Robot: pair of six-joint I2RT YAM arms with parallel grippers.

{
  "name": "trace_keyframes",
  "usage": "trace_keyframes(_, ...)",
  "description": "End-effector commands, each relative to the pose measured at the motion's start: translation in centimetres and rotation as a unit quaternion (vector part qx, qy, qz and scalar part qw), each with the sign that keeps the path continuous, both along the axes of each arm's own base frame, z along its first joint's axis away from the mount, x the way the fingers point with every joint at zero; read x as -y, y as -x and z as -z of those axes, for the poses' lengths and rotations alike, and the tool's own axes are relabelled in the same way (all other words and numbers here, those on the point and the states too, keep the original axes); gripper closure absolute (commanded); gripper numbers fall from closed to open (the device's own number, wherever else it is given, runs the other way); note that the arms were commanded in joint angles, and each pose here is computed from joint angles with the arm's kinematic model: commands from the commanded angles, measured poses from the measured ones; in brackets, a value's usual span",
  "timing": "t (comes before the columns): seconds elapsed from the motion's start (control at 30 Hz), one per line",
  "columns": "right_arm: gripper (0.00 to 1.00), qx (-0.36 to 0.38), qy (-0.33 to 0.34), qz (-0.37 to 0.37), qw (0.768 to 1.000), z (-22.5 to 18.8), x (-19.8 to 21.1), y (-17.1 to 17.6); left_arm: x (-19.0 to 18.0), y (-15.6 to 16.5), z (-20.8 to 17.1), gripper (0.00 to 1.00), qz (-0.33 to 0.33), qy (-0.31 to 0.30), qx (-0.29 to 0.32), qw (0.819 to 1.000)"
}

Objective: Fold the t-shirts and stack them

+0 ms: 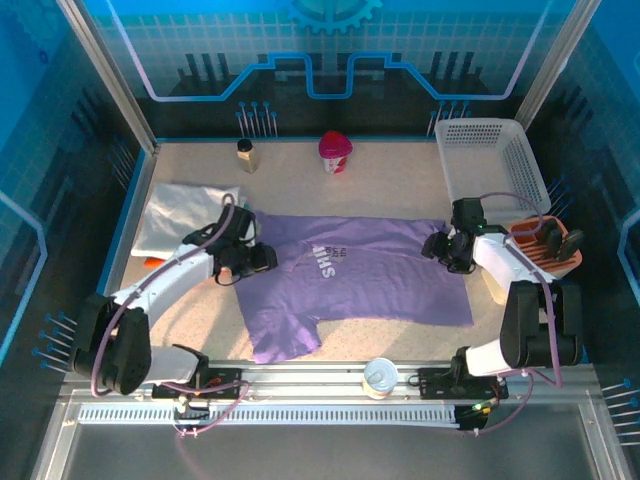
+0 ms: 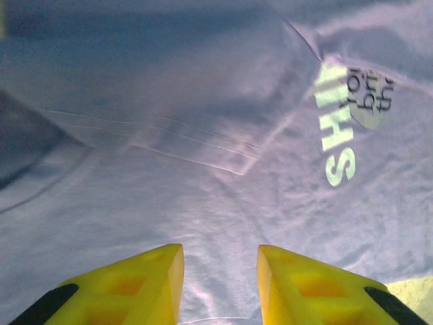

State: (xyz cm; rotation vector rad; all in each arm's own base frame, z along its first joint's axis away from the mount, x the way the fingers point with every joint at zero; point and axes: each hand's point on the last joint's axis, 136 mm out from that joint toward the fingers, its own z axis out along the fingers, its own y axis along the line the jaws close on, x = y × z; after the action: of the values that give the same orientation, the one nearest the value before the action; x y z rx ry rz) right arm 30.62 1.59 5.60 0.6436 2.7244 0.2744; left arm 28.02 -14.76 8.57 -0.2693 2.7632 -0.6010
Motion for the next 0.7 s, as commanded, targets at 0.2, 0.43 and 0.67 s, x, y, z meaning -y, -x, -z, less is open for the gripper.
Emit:
trace_keyframes(0.2,0.33,0.034,-0.032,-0.001,0.999,-1.0,-0.5,-0.6,3.8,-1.9,3.5,0.62,0.064,-0.083,0.015,0.994)
trace_keyframes(0.43,0.33,0.048,-0.043,0.003,0.998,-1.9,-0.1,-0.6,3.8,-3.7,4.6,0.63,0.076,-0.184,0.022,0.98)
trace_keyframes(0.67,0.35,0.048,-0.065,0.016,0.997,-1.5,0.3,-0.4,3.6,-4.0,5.9,0.76,0.083,-0.226,0.004,0.971)
